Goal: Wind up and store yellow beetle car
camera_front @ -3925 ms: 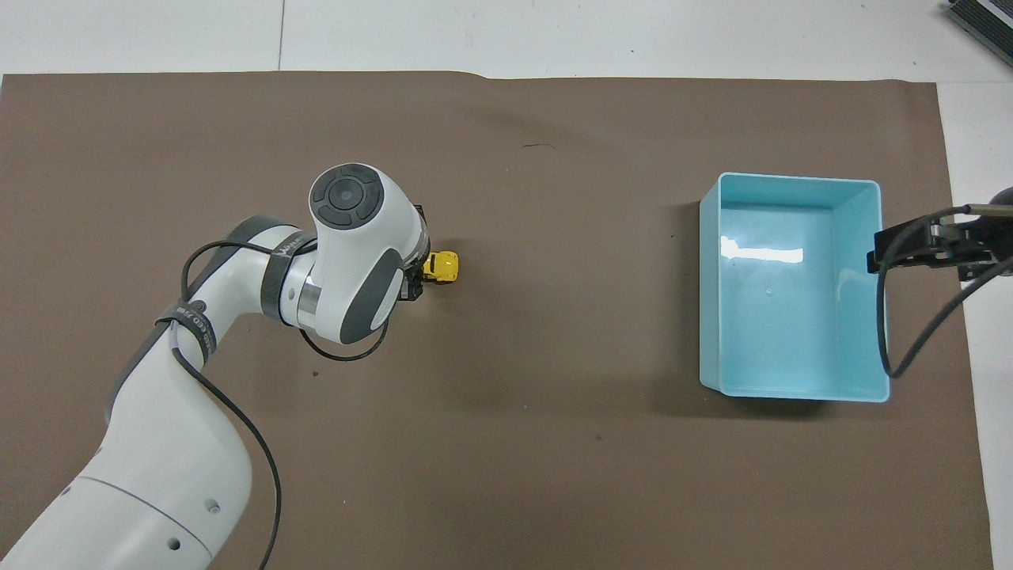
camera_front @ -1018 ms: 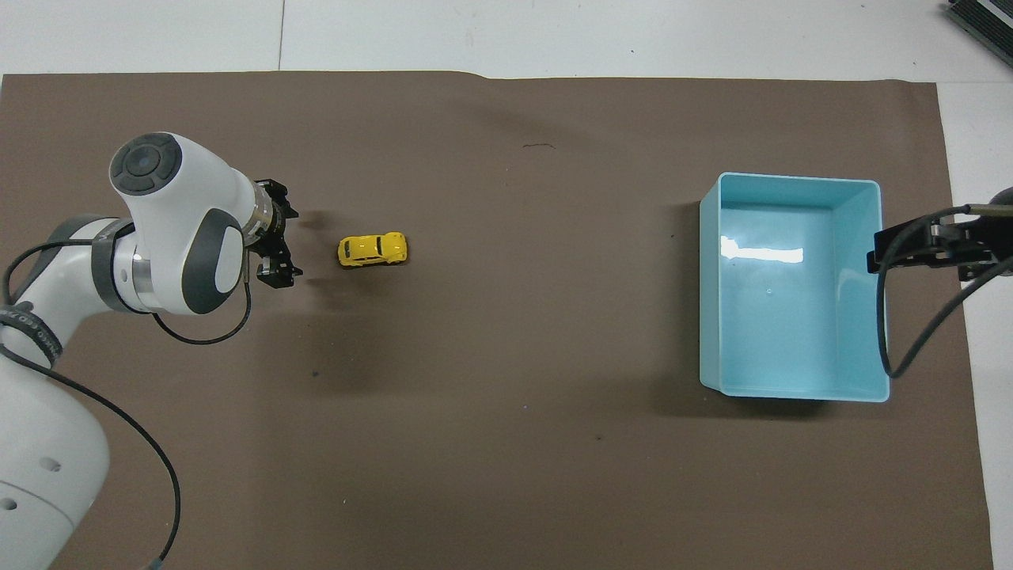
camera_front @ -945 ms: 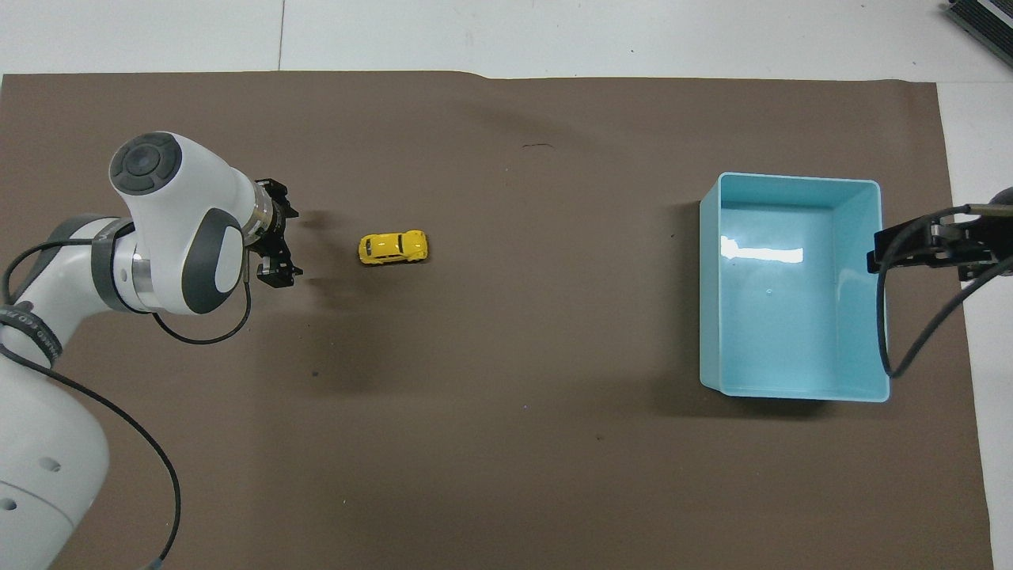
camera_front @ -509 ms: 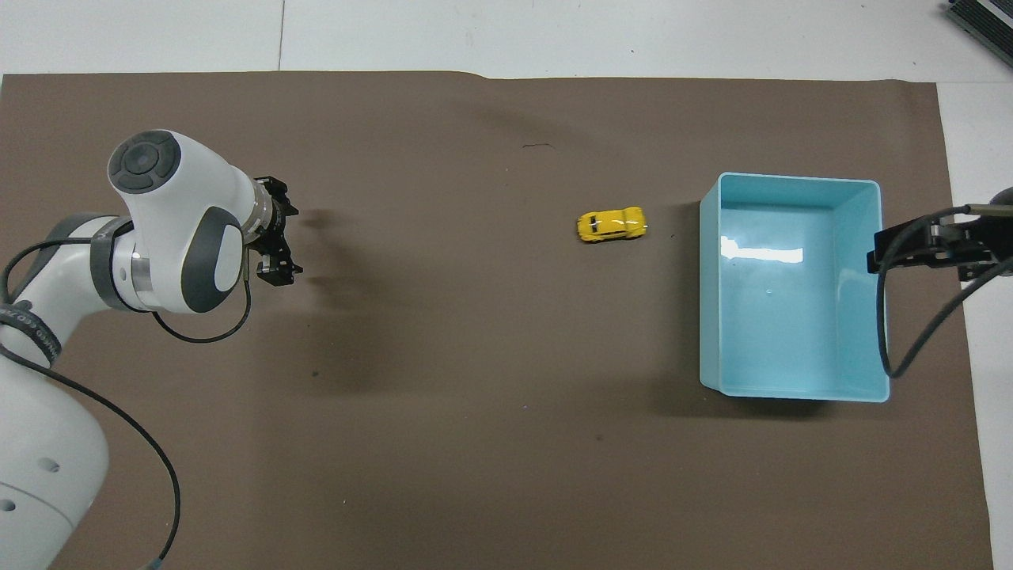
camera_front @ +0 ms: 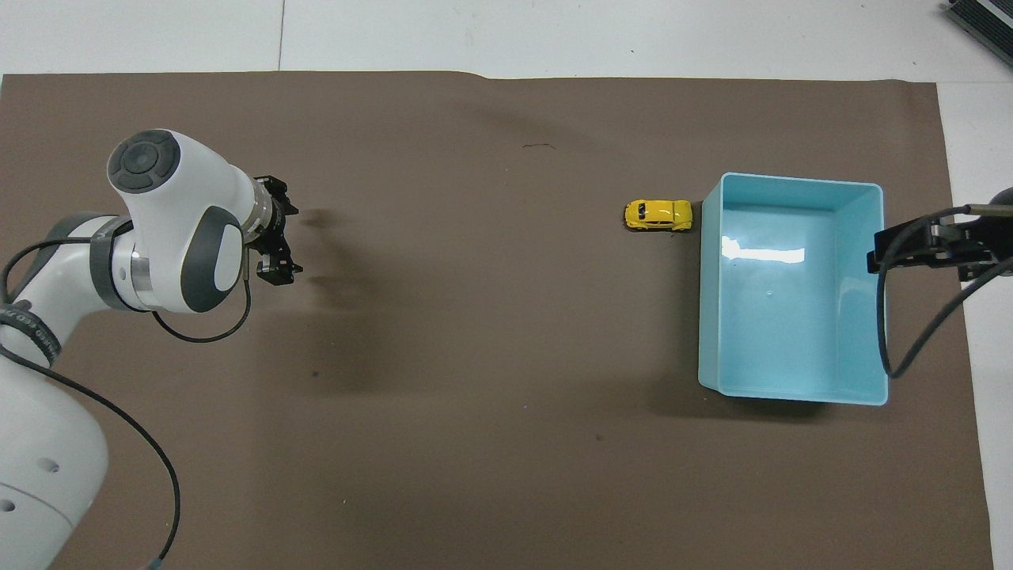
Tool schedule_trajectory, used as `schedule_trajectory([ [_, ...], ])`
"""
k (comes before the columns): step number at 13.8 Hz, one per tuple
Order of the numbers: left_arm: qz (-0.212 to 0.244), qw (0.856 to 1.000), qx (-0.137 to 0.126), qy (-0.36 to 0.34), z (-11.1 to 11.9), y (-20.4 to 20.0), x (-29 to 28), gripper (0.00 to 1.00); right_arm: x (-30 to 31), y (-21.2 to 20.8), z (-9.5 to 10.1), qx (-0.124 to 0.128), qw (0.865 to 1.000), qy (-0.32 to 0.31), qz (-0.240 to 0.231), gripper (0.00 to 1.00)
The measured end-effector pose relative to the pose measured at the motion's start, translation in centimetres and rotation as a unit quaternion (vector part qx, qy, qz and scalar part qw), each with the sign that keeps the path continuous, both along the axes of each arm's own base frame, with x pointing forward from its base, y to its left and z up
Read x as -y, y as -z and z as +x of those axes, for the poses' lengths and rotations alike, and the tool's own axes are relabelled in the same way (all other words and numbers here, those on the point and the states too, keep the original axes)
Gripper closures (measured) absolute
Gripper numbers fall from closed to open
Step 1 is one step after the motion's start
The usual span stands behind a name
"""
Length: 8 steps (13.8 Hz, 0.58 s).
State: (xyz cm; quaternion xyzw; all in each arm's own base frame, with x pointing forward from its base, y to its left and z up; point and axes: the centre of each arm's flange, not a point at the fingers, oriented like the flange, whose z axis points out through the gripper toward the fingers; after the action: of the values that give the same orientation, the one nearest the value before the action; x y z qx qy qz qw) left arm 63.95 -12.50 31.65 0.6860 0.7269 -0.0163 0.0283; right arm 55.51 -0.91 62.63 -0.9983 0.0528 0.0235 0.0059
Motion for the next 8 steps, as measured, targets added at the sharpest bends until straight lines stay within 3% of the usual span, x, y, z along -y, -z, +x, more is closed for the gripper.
schedule_trajectory([
  [8,-0.001,1.000,0.002,0.000,0.10,-0.22,0.06,0.00,0.00,0.00,0.00,0.000,1.000,0.000,0.000,0.00],
])
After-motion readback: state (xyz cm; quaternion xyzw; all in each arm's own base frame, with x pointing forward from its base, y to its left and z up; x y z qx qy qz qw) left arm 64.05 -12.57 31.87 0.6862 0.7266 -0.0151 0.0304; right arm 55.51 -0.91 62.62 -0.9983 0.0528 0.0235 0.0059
